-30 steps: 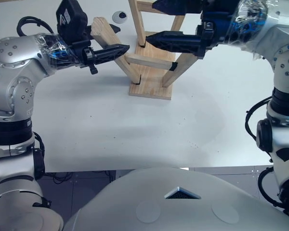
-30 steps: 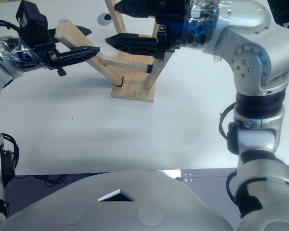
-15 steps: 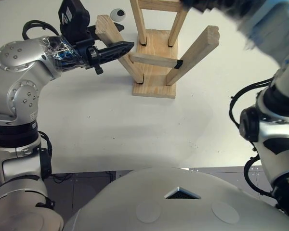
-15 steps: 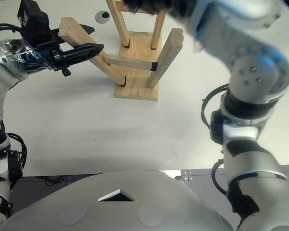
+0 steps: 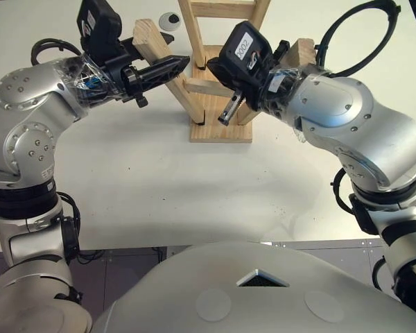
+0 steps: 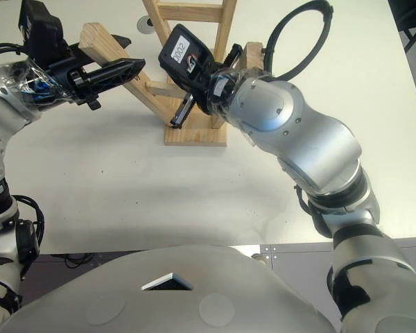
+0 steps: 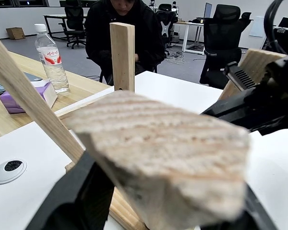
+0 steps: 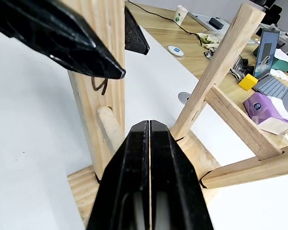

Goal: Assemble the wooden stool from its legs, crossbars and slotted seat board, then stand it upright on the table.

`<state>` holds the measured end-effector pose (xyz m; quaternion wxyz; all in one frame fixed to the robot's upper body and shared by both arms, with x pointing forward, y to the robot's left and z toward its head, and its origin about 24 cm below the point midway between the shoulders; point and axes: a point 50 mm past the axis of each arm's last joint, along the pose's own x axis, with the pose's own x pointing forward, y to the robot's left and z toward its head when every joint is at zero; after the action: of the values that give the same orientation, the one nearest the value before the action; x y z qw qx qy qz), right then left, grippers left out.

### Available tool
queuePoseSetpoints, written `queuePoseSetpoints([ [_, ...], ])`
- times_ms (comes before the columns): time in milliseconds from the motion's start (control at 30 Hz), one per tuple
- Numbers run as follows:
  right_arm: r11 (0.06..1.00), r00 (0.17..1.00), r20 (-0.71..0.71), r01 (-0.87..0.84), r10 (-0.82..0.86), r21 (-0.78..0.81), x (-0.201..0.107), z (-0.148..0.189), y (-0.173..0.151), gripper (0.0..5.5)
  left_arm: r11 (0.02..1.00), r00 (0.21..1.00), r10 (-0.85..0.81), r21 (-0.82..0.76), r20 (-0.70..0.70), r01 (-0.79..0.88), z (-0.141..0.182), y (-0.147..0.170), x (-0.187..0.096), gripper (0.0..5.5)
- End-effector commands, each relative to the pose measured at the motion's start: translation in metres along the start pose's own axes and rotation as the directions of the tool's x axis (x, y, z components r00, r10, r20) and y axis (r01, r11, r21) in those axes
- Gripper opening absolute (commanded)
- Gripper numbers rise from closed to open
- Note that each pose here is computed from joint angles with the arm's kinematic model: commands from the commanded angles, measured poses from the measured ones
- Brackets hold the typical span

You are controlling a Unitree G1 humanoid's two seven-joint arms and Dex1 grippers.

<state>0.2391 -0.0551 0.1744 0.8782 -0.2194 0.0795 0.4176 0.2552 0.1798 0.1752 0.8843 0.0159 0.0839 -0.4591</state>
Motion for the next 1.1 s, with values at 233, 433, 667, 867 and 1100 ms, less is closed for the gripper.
queuePoseSetpoints([
  [233, 0.994, 0.988, -0.120, -0.093, 0.099, 0.050, 0.013, -0.028, 0.023, 0.00, 0.998, 0.998, -0.058, -0.032, -0.022, 0.057, -0.005, -0.012, 0.005, 2.10],
  [433, 0.993, 0.982, -0.150, -0.109, 0.114, 0.044, 0.015, -0.034, 0.026, 0.00, 0.989, 0.986, -0.149, -0.001, -0.068, 0.149, -0.012, -0.032, 0.015, 2.10],
  [667, 0.984, 0.991, 0.012, 0.129, -0.131, 0.119, 0.019, -0.009, -0.004, 0.00, 0.986, 0.979, -0.154, 0.036, -0.133, 0.161, -0.022, -0.038, 0.024, 2.10],
  [867, 0.706, 0.831, 0.278, 0.181, -0.483, 0.685, -0.008, 0.053, -0.074, 0.00, 0.990, 0.981, -0.129, 0.039, -0.143, 0.135, -0.027, -0.034, 0.019, 2.10],
  [1100, 0.578, 0.717, 0.457, -0.092, -0.527, 0.811, -0.051, 0.084, -0.132, 0.00, 0.992, 0.990, -0.110, 0.057, -0.085, 0.115, -0.019, -0.029, 0.017, 2.46],
])
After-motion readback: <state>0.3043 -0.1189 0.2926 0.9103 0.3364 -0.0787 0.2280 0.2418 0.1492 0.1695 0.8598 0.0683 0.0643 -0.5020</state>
